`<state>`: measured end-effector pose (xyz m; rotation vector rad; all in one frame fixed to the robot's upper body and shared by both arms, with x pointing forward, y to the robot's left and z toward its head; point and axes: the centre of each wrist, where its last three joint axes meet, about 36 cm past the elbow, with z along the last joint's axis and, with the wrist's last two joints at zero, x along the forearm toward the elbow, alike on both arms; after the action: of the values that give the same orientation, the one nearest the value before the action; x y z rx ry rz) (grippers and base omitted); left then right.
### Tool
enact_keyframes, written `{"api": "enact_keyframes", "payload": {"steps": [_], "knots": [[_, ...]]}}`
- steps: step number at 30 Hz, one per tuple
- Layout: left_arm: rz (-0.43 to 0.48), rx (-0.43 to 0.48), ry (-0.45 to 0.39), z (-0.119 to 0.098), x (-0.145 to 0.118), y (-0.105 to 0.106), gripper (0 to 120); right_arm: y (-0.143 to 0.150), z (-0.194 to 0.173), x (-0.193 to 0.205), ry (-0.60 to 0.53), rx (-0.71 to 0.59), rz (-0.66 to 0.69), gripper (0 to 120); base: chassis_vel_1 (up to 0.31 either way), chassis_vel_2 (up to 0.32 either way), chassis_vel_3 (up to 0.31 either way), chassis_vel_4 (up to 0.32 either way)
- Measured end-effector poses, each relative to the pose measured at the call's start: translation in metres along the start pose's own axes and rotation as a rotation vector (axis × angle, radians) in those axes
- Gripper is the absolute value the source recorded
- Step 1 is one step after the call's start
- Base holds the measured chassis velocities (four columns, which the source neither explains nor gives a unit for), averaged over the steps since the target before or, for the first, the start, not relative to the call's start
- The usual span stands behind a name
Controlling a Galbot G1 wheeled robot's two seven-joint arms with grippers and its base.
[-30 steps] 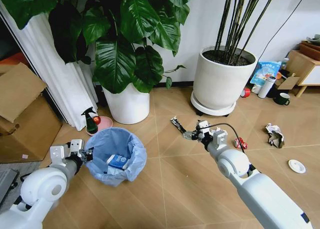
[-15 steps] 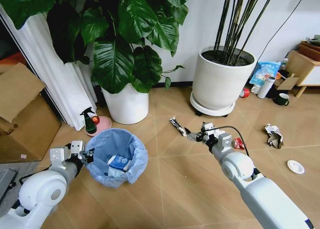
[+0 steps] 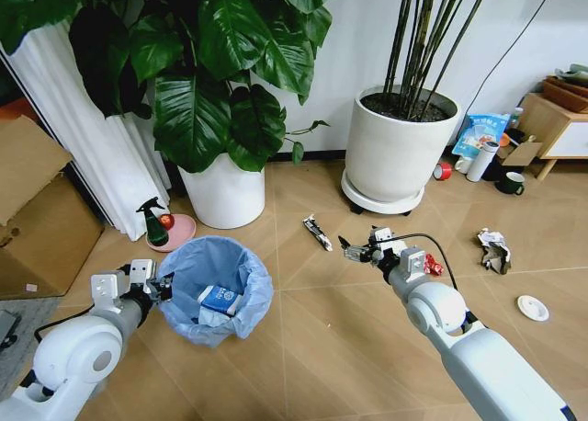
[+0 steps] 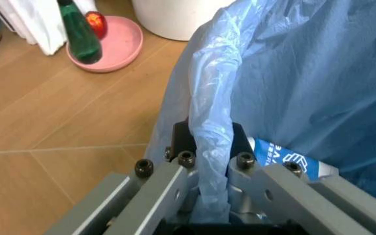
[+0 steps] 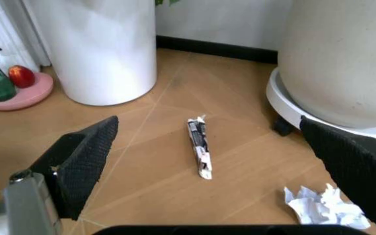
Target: Pick up the trash bin and place the garbage on the floor into it.
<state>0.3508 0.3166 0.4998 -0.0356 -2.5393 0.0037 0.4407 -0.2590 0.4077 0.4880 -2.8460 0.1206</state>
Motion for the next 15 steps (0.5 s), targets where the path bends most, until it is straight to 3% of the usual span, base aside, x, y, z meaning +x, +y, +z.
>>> {"api": "enact_keyframes", "payload": {"steps": [15], "knots": [[0.001, 0.0, -0.01, 0.0001, -0.0039, 0.0013, 0, 0.0035, 0.0055, -0.0038, 0.014, -0.005, -0.01, 100, -0.082, -0.085, 0.085, 0.08]]}}
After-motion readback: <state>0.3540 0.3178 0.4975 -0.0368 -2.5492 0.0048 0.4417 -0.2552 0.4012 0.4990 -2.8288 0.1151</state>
